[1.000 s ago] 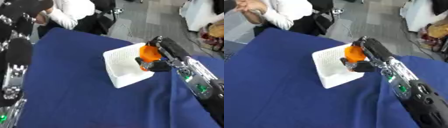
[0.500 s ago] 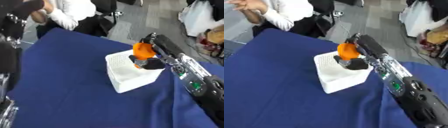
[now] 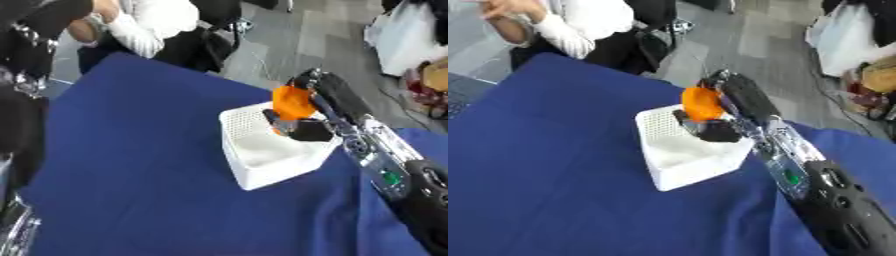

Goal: Pick up objects on the table and place them in the box.

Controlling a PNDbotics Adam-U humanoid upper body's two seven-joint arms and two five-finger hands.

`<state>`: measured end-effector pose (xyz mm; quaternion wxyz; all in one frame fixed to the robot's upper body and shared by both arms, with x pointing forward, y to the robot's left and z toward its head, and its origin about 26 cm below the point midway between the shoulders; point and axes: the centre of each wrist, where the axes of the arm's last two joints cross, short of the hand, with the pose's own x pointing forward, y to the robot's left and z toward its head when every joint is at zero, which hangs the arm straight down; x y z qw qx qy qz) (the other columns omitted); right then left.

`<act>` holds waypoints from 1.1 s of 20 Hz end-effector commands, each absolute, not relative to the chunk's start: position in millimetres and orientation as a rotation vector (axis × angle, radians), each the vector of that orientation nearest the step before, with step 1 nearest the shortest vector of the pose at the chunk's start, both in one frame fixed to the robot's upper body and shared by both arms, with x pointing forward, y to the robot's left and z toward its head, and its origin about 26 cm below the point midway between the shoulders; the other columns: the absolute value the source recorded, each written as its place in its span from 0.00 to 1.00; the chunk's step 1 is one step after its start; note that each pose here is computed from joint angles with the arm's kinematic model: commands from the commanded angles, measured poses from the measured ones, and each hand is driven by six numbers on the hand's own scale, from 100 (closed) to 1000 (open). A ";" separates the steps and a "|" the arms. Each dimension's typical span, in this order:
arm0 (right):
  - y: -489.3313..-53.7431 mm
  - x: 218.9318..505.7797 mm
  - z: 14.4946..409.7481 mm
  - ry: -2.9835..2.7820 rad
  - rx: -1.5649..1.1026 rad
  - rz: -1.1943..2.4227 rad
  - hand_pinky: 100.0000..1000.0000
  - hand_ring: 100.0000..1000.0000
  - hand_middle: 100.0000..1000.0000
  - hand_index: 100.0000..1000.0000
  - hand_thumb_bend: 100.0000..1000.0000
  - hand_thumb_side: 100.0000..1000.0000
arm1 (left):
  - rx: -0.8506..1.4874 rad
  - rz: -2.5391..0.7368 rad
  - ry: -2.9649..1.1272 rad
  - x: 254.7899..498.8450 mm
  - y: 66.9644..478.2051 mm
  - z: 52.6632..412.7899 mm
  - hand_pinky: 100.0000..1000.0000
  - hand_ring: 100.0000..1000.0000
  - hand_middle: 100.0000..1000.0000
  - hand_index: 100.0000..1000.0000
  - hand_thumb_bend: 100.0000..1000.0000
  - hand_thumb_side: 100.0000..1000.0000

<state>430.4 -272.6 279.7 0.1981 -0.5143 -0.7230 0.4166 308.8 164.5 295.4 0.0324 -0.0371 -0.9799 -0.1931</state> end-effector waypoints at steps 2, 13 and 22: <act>-281.8 430.0 291.8 -2.022 -1.519 1.177 0.64 0.74 0.83 0.81 0.44 1.00 | -0.131 -0.601 -3.044 304.8 162.6 301.9 1.00 0.87 0.97 0.92 0.11 0.79; -282.8 429.6 287.8 -2.079 -1.455 1.170 0.84 0.82 0.88 0.85 0.45 1.00 | -0.113 -0.606 -3.042 305.3 165.4 301.9 1.00 0.87 0.97 0.92 0.11 0.79; -279.6 382.1 282.5 -2.219 -1.343 1.144 0.79 0.78 0.84 0.79 0.40 1.00 | 0.010 -0.648 -2.979 308.2 183.3 289.0 1.00 0.87 0.97 0.91 0.09 0.79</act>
